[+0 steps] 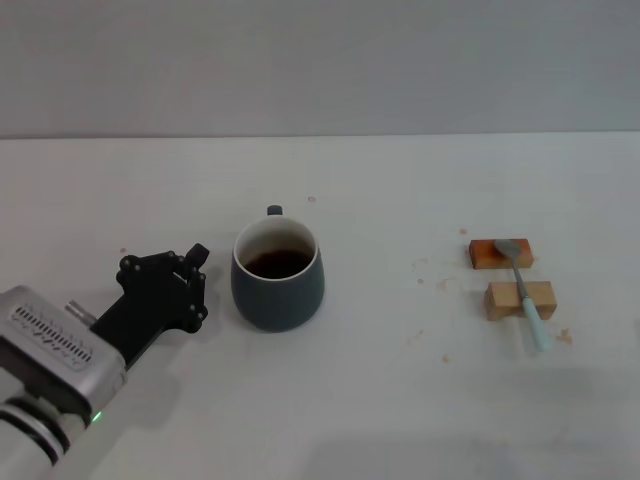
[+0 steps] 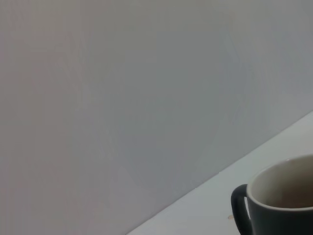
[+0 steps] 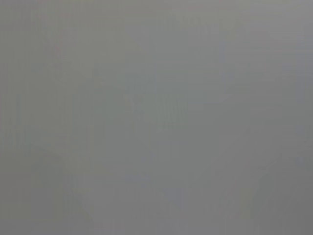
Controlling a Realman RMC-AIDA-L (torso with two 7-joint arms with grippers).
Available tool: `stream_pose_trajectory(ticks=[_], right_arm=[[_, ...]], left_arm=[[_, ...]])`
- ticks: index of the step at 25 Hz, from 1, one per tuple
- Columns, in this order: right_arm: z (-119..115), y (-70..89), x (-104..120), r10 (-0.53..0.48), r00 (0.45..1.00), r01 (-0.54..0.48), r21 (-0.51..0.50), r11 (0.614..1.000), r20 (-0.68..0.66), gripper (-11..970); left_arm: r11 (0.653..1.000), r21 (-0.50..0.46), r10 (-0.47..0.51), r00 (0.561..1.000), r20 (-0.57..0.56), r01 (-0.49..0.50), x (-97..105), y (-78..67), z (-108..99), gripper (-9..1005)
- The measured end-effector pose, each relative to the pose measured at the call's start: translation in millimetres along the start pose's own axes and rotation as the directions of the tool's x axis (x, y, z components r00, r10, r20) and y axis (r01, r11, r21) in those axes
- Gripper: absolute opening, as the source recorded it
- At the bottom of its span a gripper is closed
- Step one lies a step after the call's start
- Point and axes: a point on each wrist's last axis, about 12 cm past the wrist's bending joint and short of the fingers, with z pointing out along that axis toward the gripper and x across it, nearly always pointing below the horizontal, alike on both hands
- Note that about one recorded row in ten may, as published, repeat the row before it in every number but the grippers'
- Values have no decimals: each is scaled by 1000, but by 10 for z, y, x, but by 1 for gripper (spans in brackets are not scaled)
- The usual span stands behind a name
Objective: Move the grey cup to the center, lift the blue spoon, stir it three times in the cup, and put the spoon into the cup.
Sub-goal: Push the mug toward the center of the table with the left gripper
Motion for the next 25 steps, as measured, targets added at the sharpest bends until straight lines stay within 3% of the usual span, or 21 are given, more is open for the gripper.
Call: stream_pose_trajectory(ticks=[18,25], right_arm=[[28,17,3,3,1000,-3,-8,1000,1,708],[30,20,0,3,1000,-3,-9,1000,4,708]], left_arm=[[998,63,0,1000,10,-1,-89,-98,152,-2],[992,123,-12,999,37,8,-158,-253,187,-2]])
